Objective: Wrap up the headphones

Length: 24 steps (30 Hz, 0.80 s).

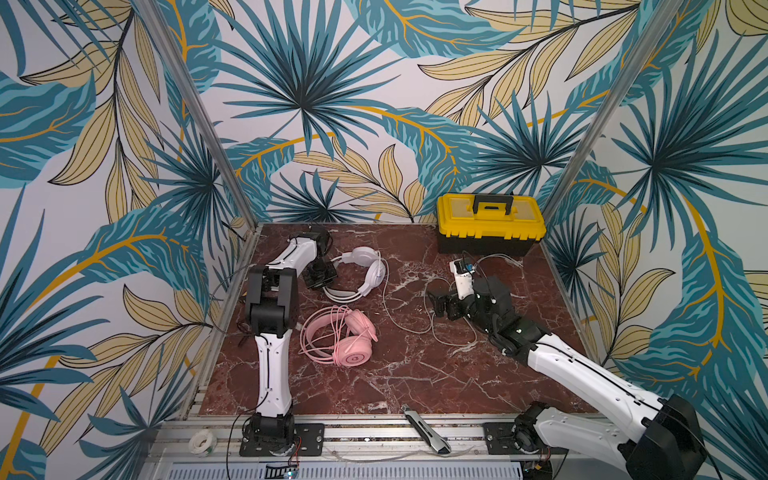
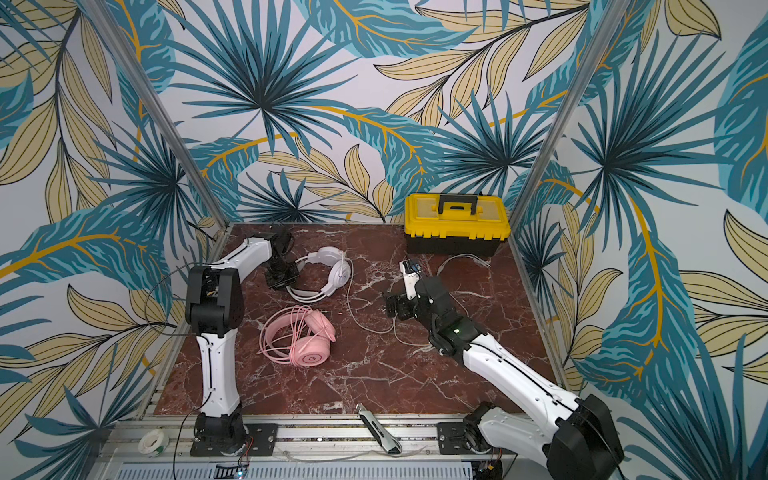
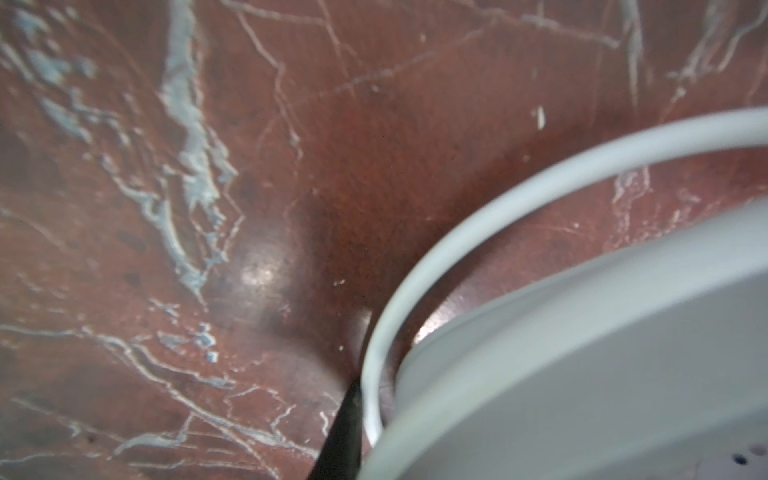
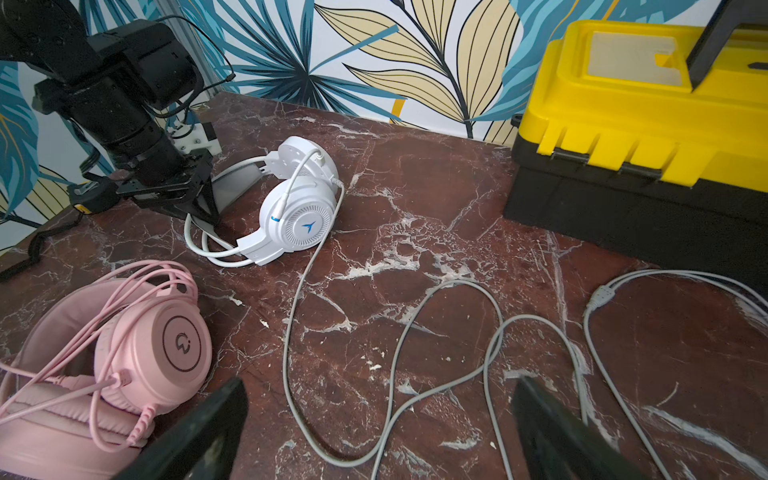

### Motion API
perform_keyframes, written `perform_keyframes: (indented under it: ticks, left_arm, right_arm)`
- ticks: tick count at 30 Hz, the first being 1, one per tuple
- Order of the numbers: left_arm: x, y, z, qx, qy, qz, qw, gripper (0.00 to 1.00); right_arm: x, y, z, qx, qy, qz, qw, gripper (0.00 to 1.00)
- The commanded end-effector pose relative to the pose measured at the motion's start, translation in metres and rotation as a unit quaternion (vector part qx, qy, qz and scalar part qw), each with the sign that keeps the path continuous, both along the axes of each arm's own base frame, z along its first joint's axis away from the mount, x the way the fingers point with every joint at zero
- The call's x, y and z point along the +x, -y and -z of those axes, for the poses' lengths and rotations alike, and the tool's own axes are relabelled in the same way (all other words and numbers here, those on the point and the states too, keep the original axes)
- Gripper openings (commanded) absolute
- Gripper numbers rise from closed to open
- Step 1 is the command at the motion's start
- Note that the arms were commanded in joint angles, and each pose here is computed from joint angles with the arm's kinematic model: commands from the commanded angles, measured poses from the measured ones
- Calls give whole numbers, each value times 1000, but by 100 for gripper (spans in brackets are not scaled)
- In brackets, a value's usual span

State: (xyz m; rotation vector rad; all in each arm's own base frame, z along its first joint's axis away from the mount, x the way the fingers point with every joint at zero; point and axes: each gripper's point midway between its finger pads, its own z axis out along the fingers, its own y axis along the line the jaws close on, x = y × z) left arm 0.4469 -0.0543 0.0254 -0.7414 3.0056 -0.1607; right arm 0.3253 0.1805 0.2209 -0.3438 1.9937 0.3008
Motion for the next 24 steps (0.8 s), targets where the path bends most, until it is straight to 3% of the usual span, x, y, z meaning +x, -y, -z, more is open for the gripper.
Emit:
perform_keyframes:
  ticks: [1, 7, 13, 18, 24]
  left_arm:
    - [0, 1, 29, -6, -19, -12, 1000, 13]
    - [2, 0, 17, -5, -5, -19, 1000, 0]
    - [17, 11, -9, -33, 29, -5, 999, 0]
    - [28, 22, -34, -43, 66, 51, 996, 0]
    - [27, 23, -20, -36, 57, 111, 991, 0]
  right_arm:
    - [-5, 9, 9, -22, -4, 7, 1000, 100]
    - [-6, 10, 10, -19, -3, 9, 1000, 100]
    - [-4, 11, 18, -22, -21, 20, 999, 100]
    - [-6, 13, 20, -21, -26, 22, 999, 100]
    - [-8, 15, 17, -22, -18, 20, 999, 100]
